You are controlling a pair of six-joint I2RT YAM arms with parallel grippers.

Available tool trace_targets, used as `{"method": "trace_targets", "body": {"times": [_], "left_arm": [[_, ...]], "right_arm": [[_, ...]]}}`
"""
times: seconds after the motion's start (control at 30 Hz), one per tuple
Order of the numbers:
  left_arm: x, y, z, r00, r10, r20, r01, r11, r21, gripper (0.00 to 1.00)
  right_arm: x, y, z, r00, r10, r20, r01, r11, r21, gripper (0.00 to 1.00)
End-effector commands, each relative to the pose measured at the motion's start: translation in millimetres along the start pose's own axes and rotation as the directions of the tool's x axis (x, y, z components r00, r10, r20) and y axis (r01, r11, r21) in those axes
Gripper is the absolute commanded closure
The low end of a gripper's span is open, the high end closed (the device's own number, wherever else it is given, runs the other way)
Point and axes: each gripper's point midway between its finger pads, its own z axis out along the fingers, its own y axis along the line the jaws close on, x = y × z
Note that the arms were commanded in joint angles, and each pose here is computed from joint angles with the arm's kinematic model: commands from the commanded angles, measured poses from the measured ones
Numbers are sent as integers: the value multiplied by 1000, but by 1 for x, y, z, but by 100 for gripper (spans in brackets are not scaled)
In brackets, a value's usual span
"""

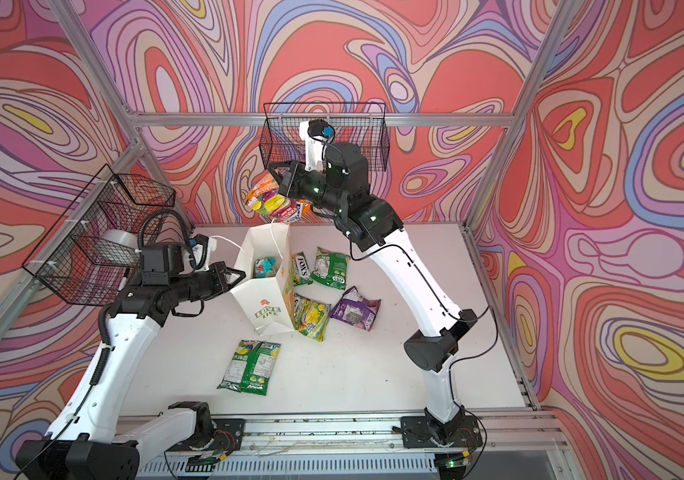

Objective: Place the snacks into the paper bag
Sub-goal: 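Carry the green packet with the right gripper up over the bag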

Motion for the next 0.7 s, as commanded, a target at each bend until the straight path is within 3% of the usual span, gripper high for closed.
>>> {"method": "trace_targets", "body": {"times": [0.0,0.37,0.67], "left_arm": [[-15,-25,-4,997,60,56,-66,992,104,100],[-13,-23,0,997,57,47,-62,992,107,100],[-9,5,13,1000,14,-14,-14,1000,-17,100]], "right_arm": [[-14,31,5,998,14,68,-5,993,-122,100],[-5,46,21,997,44,68,-30,978,-205,100],[-18,63,8,992,43,115,-13,968,-250,100]]}}
